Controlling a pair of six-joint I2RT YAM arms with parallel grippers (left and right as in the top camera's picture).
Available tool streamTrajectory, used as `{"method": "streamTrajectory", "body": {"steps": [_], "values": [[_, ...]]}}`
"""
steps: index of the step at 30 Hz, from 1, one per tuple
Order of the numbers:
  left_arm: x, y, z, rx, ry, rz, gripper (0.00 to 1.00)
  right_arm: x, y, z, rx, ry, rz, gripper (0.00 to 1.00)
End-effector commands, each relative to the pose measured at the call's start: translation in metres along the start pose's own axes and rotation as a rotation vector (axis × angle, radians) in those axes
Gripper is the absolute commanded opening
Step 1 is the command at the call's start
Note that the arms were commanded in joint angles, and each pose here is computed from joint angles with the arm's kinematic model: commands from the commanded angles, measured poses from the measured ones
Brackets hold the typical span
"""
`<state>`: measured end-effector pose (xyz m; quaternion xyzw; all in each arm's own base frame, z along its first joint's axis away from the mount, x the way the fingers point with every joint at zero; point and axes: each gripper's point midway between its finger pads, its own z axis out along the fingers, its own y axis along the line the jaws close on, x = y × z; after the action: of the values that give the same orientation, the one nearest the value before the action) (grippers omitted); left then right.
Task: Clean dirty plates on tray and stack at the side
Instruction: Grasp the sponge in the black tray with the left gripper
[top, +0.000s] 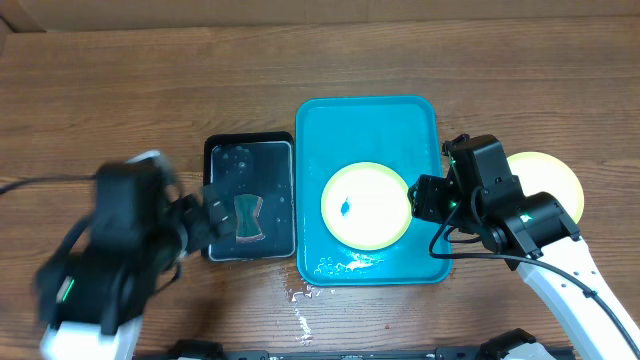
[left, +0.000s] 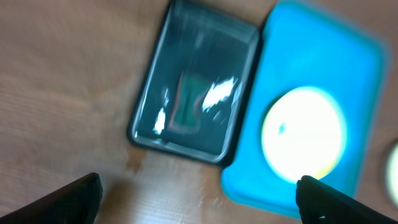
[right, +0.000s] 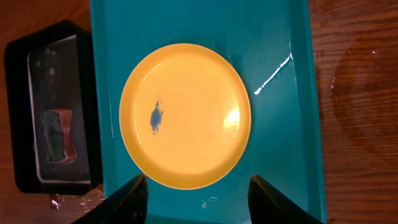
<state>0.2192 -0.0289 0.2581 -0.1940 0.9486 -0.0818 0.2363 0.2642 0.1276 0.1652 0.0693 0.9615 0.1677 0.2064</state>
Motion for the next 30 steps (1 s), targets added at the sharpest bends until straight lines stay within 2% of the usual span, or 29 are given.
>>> {"method": "streamTrajectory", "body": {"steps": [1, 3, 7, 9, 12, 16, 19, 20, 21, 26, 30], "values": [[0.021, 0.0, 0.058, -0.046, 0.212, 0.071, 0.95, -0.001, 0.0, -0.002, 0.009, -0.006, -0.017, 0.54], [0.026, 0.001, 0.088, -0.067, 0.29, 0.106, 0.86, 0.0, -0.001, -0.002, 0.014, 0.001, -0.016, 0.54], [0.038, -0.003, 0.139, -0.063, 0.443, 0.194, 0.78, 0.001, -0.002, -0.002, 0.015, 0.004, -0.016, 0.54], [0.047, -0.003, 0.162, -0.058, 0.532, 0.229, 0.66, 0.001, -0.002, -0.002, 0.015, 0.004, -0.016, 0.54], [0.062, 0.001, 0.186, -0.079, 0.643, 0.221, 0.63, 0.003, -0.003, -0.002, 0.019, 0.01, -0.015, 0.54], [0.077, 0.01, 0.217, -0.119, 0.735, 0.21, 0.53, 0.005, -0.004, -0.002, 0.025, 0.019, -0.014, 0.54], [0.087, 0.014, 0.234, -0.133, 0.788, 0.195, 0.27, 0.006, -0.005, -0.002, 0.028, 0.024, -0.013, 0.54], [0.091, 0.015, 0.241, -0.136, 0.807, 0.183, 0.08, 0.006, -0.005, -0.002, 0.028, 0.025, -0.013, 0.54], [0.093, 0.015, 0.244, -0.139, 0.813, 0.181, 0.04, 0.006, -0.005, -0.002, 0.028, 0.025, -0.013, 0.54], [0.086, 0.011, 0.247, -0.125, 0.793, 0.179, 0.04, 0.006, -0.005, -0.002, 0.028, 0.024, -0.013, 0.54], [0.066, 0.0, 0.235, -0.111, 0.755, 0.186, 0.04, 0.007, -0.005, -0.002, 0.03, 0.027, -0.013, 0.54]]}}
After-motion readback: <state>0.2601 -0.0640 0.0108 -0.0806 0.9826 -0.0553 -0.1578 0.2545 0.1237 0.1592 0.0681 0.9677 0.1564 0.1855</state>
